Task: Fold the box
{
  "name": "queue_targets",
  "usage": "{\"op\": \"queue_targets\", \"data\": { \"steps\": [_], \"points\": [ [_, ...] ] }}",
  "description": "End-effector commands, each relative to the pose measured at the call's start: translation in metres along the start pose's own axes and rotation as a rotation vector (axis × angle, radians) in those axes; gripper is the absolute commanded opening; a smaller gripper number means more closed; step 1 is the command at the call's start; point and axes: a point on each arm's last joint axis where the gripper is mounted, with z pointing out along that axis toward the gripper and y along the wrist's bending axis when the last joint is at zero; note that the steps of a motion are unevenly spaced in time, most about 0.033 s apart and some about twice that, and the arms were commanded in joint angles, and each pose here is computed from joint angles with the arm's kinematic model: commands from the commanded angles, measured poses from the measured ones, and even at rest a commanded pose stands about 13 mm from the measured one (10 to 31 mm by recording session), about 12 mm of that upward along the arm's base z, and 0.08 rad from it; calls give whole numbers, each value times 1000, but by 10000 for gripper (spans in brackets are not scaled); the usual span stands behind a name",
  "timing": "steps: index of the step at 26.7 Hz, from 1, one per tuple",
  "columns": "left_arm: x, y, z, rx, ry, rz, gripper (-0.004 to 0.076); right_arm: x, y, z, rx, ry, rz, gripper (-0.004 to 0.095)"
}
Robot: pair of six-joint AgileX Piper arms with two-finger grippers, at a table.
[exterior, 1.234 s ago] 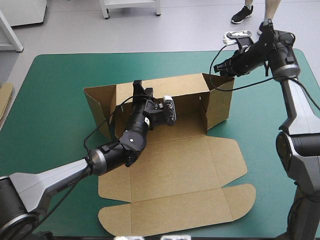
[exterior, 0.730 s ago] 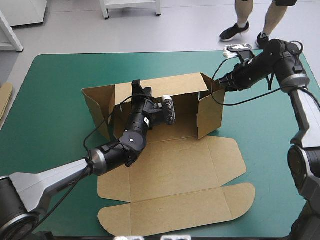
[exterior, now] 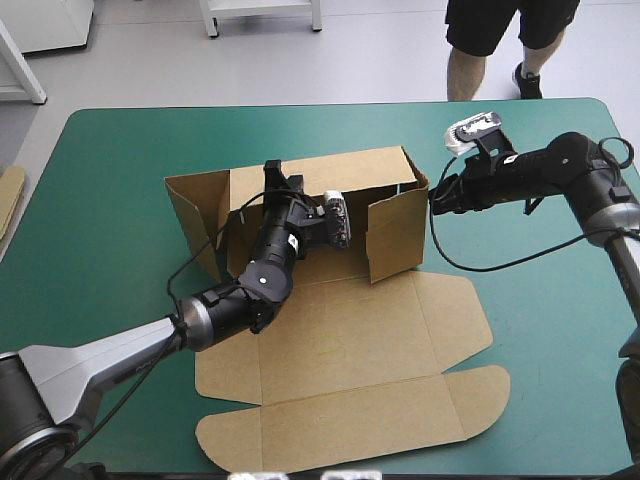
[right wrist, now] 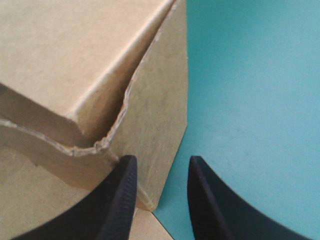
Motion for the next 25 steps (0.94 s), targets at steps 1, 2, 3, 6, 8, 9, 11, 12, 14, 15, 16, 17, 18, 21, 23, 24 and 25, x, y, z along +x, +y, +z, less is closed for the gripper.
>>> {"op": "queue_targets", "data": {
  "steps": [1,2,3,6,8,9,11,12,14,15,16,17,18,21,23,24,25],
  "points": [
    [-1,20,-8,-59,-11,-52,-9,-8,13,-19,-31,-74,-79,324],
    [-1,20,-8,-59,-11,-52,-9,-6,14,-17,-43,-58,-99,324],
    [-1,20,-8,-59,-11,-52,-9,-4,14,-16,-49,-50,-110,324],
    [-1,20,-8,-59,-11,-52,-9,-1,16,-15,-77,-24,-137,326],
    [-1,20,-8,-59,-11,-52,-9,-2,15,-14,-70,-35,-155,346],
    [-1,20,-8,-59,-11,-52,-9,-4,14,-11,-72,-52,-177,386],
    [-1,20,-8,-59,-11,-52,-9,-5,14,-6,-98,-75,-183,458],
    [-1,20,-8,-59,-11,-52,-9,-6,13,-4,-111,-82,-179,490],
    [-1,20,-8,-59,-11,-52,-9,-6,17,3,-134,-84,-183,559],
    [-1,20,-8,-60,-10,-52,-9,-6,19,6,-141,-77,-193,572],
    [-1,20,-8,-60,-10,-52,-9,-7,22,8,-147,-75,-197,570],
    [-1,20,-8,-62,-8,-52,-9,-7,25,11,-156,-72,-203,565],
    [-1,21,-8,-65,-4,-52,-9,-8,26,11,-158,-73,-206,563],
    [0,21,-8,-70,4,-53,-9,-9,32,13,-169,-75,-182,563],
    [1,21,-8,-73,8,-53,-9,-11,34,15,-166,-80,-156,563],
    [1,22,-8,-74,10,-53,-9,-11,34,15,-162,-83,-144,563],
    [1,22,-8,-75,12,-50,-9,-12,33,15,-151,-89,-129,558]
  ]
}}
